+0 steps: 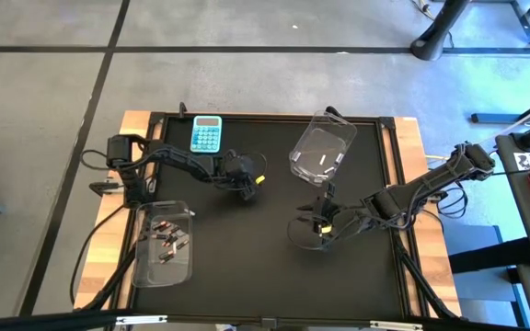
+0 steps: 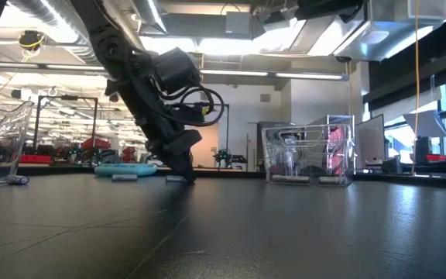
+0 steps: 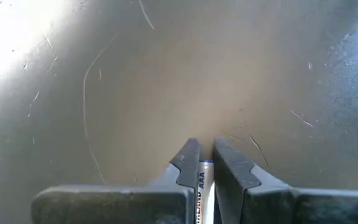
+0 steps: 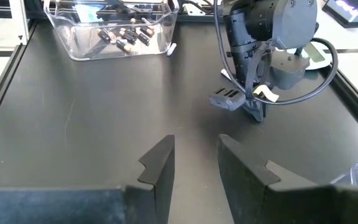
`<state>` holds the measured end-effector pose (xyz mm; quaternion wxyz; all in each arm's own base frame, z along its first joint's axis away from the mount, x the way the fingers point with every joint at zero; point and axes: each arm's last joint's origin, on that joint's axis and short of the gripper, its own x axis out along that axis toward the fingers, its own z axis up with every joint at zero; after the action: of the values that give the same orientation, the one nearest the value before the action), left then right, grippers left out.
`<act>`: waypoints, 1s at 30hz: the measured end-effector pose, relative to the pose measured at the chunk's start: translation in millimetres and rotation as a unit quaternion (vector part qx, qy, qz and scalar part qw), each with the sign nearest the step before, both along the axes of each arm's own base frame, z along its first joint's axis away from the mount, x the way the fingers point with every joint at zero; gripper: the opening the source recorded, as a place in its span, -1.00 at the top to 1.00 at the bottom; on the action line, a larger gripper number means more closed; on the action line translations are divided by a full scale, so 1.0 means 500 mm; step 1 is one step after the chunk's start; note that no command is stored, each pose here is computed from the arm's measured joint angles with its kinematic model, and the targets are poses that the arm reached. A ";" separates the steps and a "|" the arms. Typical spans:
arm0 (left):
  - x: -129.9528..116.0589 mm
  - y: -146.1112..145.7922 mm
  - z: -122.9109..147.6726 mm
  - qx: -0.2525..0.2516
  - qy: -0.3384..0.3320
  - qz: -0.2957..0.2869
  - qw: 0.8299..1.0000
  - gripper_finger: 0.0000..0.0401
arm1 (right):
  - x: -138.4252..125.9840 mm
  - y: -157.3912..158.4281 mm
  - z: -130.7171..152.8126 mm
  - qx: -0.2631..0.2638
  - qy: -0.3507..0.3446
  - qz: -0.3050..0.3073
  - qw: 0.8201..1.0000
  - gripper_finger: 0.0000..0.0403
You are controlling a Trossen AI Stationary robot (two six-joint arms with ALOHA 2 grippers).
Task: Sort batteries
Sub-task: Put the white battery into the top transparent bin
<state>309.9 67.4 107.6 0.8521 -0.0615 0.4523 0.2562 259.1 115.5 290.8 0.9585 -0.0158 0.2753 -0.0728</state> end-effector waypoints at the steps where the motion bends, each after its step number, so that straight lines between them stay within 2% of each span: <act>1: 0.000 0.000 0.002 0.003 -0.003 0.001 1.000 0.88 | 0.000 0.000 0.000 0.000 0.000 0.000 1.000 0.38; 11: -0.013 0.007 0.064 0.031 -0.029 -0.007 0.999 0.23 | 0.000 0.000 0.000 0.005 0.000 -0.003 1.000 0.38; 16: -0.035 0.005 0.083 0.030 0.003 -0.009 1.000 0.03 | 0.000 0.000 0.000 0.008 0.001 -0.001 1.000 0.38; 21: -0.047 0.028 0.055 0.027 0.053 0.007 0.998 0.06 | 0.000 0.000 0.000 0.008 0.000 -0.001 1.000 0.38; 30: -0.044 0.062 0.023 0.011 0.064 0.016 0.998 0.39 | 0.000 0.000 0.000 0.009 0.001 0.000 1.000 0.38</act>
<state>287.8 98.3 119.3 0.8179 -0.0431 0.5021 0.2776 259.0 115.7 290.7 0.9584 -0.0076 0.2765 -0.0705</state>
